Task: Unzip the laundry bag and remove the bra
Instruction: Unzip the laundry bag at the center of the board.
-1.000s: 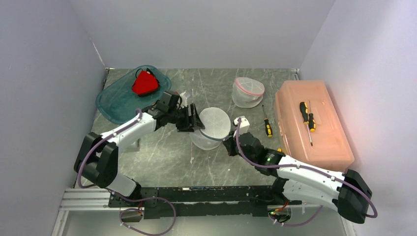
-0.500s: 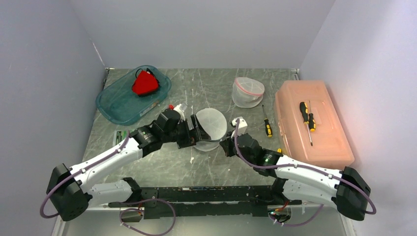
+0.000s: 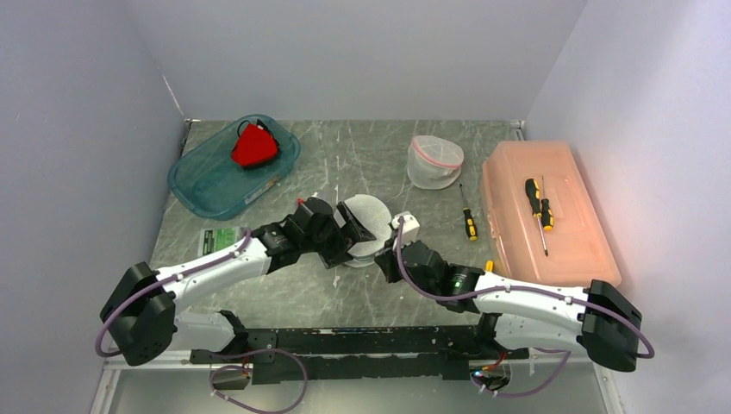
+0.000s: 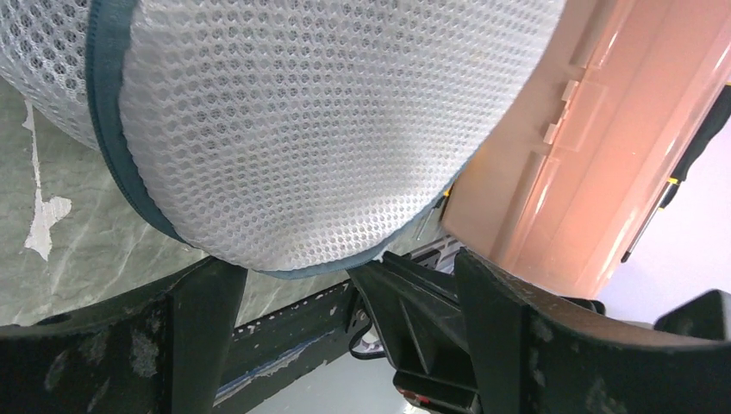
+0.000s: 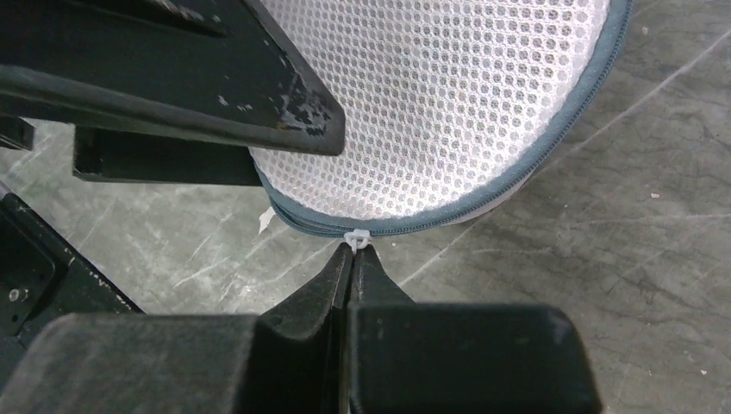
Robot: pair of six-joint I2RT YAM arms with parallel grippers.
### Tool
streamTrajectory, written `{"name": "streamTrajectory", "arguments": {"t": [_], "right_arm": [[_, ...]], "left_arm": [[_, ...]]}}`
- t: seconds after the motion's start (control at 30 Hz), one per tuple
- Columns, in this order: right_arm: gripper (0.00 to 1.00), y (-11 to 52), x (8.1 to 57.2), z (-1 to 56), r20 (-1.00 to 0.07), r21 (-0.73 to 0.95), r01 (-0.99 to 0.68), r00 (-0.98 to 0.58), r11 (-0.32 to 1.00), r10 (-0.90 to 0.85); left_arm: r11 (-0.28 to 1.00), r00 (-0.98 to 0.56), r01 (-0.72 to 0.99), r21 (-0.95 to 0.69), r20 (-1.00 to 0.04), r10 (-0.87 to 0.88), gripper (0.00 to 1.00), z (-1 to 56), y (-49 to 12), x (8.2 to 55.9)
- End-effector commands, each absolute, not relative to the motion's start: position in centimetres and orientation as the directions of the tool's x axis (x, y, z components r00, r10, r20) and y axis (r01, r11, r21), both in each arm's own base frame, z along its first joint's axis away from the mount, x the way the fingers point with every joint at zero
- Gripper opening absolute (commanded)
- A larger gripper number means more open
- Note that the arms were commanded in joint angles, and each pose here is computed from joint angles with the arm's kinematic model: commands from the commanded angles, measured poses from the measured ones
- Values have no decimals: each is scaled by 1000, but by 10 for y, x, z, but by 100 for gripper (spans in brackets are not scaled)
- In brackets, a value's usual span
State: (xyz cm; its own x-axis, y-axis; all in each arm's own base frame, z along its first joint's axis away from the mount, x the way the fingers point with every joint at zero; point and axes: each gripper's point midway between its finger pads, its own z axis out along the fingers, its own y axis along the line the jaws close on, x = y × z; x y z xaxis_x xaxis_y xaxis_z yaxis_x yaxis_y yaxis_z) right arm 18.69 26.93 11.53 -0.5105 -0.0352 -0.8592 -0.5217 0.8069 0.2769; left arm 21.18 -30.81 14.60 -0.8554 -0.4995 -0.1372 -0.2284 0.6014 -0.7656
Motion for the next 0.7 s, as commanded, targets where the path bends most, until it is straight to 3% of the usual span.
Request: {"name": "streamTrajectory", "arguments": {"t": [0.0, 0.43, 0.67], "right_arm": [[0, 284, 196, 147, -888, 310, -530, -457, 790, 42], [0, 287, 203, 153, -900, 287, -528, -435, 800, 35], [0, 298, 199, 153, -895, 303, -560, -445, 771, 28]], "left_arm": [[549, -850, -248, -798, -93, -518, 92, 148, -318, 212], [568, -826, -280, -774, -107, -553, 94, 158, -273, 181], [542, -841, -255, -801, -93, -532, 94, 154, -300, 196]]}}
